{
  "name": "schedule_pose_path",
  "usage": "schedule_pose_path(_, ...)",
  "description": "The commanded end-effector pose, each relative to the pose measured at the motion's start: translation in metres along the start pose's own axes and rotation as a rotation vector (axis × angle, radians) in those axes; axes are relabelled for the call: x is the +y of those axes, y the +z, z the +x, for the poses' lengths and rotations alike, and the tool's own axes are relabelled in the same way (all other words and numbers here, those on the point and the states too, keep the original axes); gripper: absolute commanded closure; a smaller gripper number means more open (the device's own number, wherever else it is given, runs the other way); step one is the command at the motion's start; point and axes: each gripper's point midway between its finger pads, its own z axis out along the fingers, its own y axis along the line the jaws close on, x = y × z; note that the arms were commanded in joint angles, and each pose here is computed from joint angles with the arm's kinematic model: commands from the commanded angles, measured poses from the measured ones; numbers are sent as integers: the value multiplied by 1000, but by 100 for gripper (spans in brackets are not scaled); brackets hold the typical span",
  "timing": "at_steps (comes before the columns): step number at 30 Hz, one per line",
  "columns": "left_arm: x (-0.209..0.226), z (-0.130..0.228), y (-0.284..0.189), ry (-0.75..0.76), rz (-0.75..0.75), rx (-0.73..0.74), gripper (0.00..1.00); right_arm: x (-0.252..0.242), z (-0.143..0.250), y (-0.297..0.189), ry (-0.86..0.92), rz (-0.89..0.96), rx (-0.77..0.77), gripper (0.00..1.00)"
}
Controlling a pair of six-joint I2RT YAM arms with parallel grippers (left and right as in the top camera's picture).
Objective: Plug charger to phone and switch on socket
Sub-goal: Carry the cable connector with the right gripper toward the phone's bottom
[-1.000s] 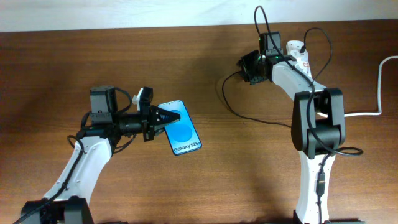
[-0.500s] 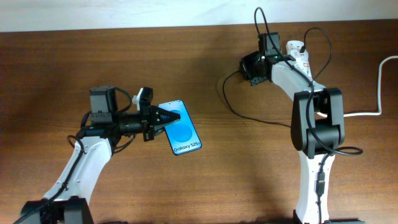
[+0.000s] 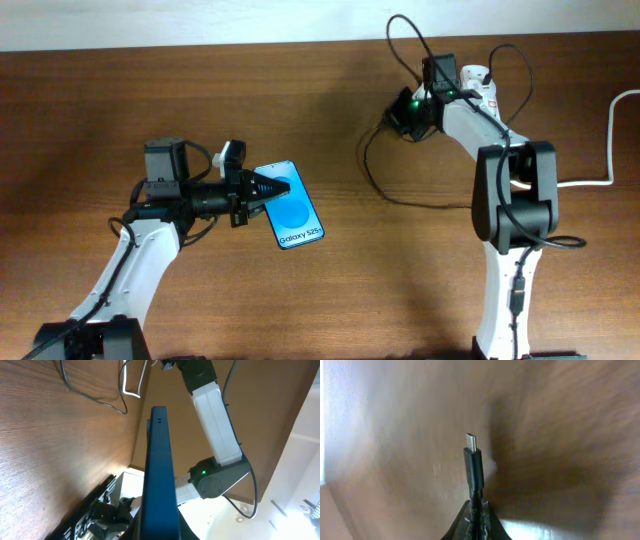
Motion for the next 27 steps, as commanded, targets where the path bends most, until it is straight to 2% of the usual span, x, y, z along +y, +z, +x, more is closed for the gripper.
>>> schedule_pose_path(1,-11,2,-1,40,34,31,100,34,31,-35,-239,-125,120,96)
schedule_pose_path(7,-41,15,-5,265,144,136,100,47,77,-92,-393,-146,255,96)
schedule_pose_path(10,-43,14,-6,277,146,132,100,45,101,-121,-475,-133,320,96)
schedule_pose_path(17,-43,8,-14,286,148,102,100,59,172,-185,-647,-339,536,95)
schedule_pose_path(27,-43,6,-16,288,149,96,100,57,243,-220,-716,-389,782,96)
